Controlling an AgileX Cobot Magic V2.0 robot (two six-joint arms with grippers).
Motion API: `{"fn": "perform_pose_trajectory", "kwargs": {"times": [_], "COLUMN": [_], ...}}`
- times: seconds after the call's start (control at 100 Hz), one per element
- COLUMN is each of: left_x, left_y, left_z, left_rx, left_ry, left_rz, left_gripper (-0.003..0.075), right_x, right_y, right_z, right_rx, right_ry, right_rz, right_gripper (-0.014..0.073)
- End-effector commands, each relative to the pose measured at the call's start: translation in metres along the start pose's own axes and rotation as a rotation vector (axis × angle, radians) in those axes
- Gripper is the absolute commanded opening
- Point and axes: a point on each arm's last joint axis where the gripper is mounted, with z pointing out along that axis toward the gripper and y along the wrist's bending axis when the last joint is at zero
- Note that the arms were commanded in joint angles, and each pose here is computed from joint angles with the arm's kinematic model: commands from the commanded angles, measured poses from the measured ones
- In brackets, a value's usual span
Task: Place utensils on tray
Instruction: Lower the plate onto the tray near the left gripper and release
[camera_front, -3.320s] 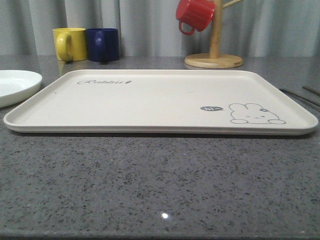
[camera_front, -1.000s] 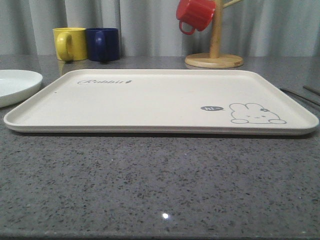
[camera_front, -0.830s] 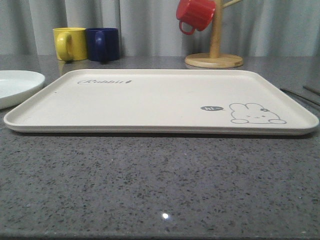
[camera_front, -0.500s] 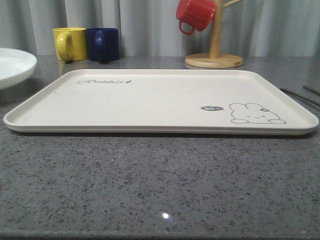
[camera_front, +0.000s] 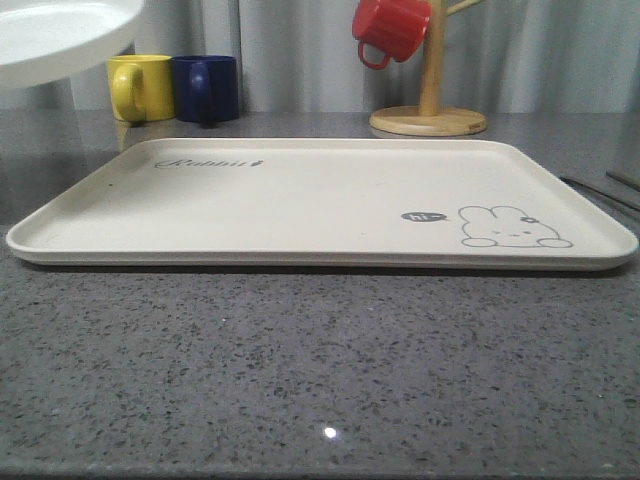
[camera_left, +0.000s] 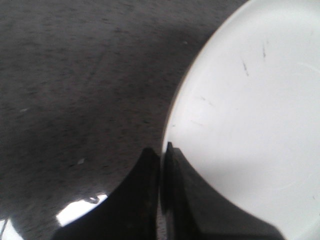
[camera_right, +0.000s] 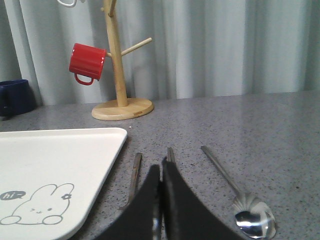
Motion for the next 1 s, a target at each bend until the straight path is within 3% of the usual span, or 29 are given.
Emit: {"fn": "perform_pose_trajectory", "kwargs": {"times": [0.0,0.21,0.4,0.81,0.88,0.99], "left_x": [-0.005,-0.016,-0.025,-0.022,-0.022,-0.022], "left_y": [-0.044,-0.09,-0.111,-0.112,-0.112,-0.112], "left_z": [-0.002,0.039,0.075,0.116,0.116,0.116], "left_rx": [0.05,0.081,0.114,0.02,0.019,0.019], "left_ry": [0.001,0.059,0.127,0.24,0.239,0.239], "left_rz": [0.102,0.19,0.23,0.241,0.243,0.243], "left_gripper": [-0.0018,-0.0018,-0.0018,-0.0012,0.0025,0.016], "right_x": [-0.015,-0.015,-0.015,-0.015,-0.015,-0.015], "right_y": [0.001,0.001,0.001,0.001,0.001,0.001], "right_z": [-0.002,-0.002,-0.002,-0.002,-0.002,-0.002], "right_rx": [-0.007,-0.007,-0.007,-0.007,-0.007,-0.007], "right_ry": [-0.12,-0.12,-0.12,-0.12,-0.12,-0.12], "right_rz": [-0.008,-0.008,-0.008,-0.008,-0.008,-0.008], "right_gripper": [-0.0078,-0.0078,-0.0078,-0.0078,-0.0078,-0.0078]}}
